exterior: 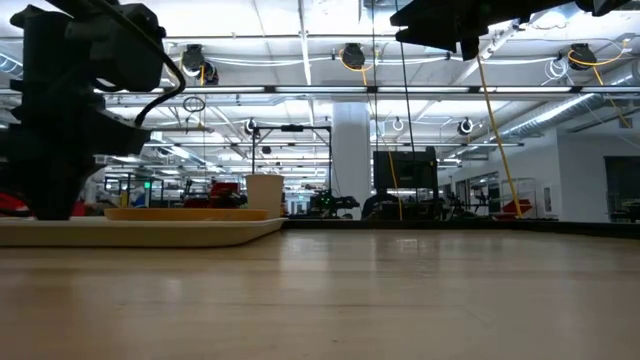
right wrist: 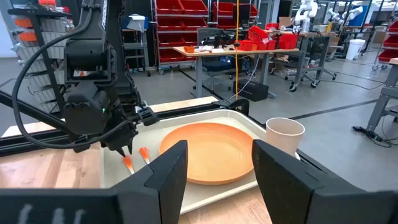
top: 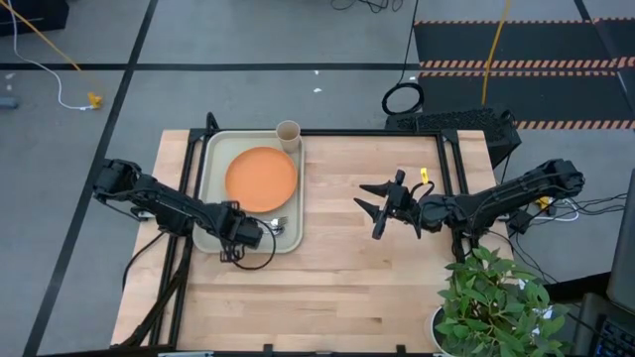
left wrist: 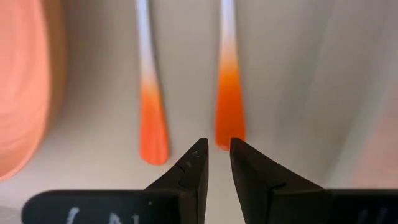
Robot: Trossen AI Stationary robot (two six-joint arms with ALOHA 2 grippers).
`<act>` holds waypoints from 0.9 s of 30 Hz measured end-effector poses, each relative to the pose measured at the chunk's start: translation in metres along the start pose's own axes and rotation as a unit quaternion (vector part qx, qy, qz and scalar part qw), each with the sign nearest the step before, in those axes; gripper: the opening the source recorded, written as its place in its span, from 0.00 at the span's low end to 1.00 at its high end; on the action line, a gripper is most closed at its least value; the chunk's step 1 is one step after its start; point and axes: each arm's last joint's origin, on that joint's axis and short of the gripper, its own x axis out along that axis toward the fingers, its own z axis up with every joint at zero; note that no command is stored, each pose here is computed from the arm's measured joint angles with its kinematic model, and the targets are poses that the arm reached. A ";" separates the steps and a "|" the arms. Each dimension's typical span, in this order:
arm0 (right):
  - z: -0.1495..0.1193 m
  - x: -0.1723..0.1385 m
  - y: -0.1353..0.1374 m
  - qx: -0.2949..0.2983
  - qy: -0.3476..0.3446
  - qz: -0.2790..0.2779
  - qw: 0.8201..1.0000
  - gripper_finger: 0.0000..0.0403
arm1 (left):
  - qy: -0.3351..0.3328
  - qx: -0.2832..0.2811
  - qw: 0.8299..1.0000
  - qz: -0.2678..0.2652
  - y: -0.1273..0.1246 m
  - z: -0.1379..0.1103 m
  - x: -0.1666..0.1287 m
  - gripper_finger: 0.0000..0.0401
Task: Pick and place plate/cup/fork/spoon on tray
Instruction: Put the orange spoon on the light brown tray
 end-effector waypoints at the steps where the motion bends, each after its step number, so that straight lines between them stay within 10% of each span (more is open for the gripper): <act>1: 0.000 0.000 0.000 0.000 0.000 0.000 1.000 0.43 | -0.001 -0.001 1.000 -0.006 -0.001 0.000 0.000 0.18; 27: 0.000 0.000 0.000 0.004 0.000 0.001 1.000 0.43 | 0.003 -0.002 1.000 0.023 0.000 -0.006 0.008 0.18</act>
